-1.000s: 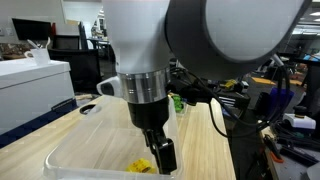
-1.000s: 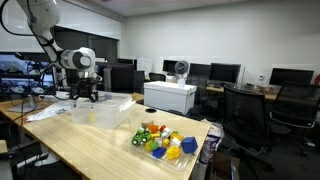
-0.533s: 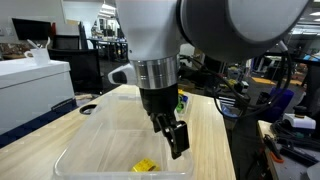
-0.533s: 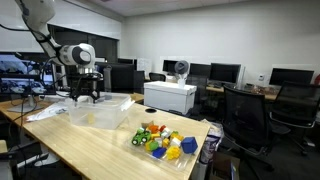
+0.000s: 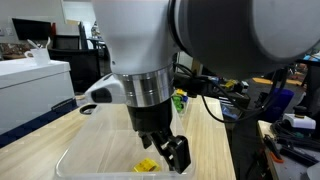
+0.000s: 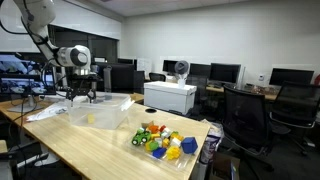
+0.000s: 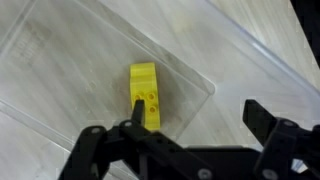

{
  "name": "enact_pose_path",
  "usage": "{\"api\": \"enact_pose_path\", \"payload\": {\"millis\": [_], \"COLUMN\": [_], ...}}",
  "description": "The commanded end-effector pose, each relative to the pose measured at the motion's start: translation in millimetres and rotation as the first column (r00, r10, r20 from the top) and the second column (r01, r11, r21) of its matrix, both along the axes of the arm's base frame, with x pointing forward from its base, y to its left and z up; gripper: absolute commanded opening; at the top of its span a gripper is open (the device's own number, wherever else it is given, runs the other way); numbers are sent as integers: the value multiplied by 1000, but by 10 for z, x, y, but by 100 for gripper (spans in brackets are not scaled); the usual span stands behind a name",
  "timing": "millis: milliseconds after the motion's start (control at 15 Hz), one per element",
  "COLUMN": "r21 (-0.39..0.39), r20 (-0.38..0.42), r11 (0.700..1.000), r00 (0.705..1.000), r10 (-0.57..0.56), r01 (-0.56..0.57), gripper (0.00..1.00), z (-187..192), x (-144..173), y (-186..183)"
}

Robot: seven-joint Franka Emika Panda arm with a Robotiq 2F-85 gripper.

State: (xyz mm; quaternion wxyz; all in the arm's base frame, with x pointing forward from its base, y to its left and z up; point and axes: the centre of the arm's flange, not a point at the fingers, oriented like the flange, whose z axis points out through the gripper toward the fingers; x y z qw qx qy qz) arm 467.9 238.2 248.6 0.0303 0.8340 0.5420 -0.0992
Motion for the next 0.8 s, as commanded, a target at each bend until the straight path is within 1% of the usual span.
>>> {"api": "enact_pose_path", "payload": {"millis": [0, 133, 333, 533, 600, 667, 733], "r21": [-5, 8, 28, 37, 28, 20, 23], "r20": [-1, 7, -16, -48, -55, -34, -24], "r11": [993, 991, 989, 988, 990, 998, 998], "r00": [993, 991, 989, 987, 989, 997, 998], "r10": [120, 134, 148, 152, 136, 67, 55], "r01": [-120, -135, -147, -150, -135, -66, -54], "gripper": [100, 100, 100, 100, 100, 100, 100], "z": [-97, -186, -328, -406, -433, -328, -299], "x": [223, 363, 457, 429, 426, 502, 520], "y": [138, 156, 82, 32, -41, -298, -334]}}
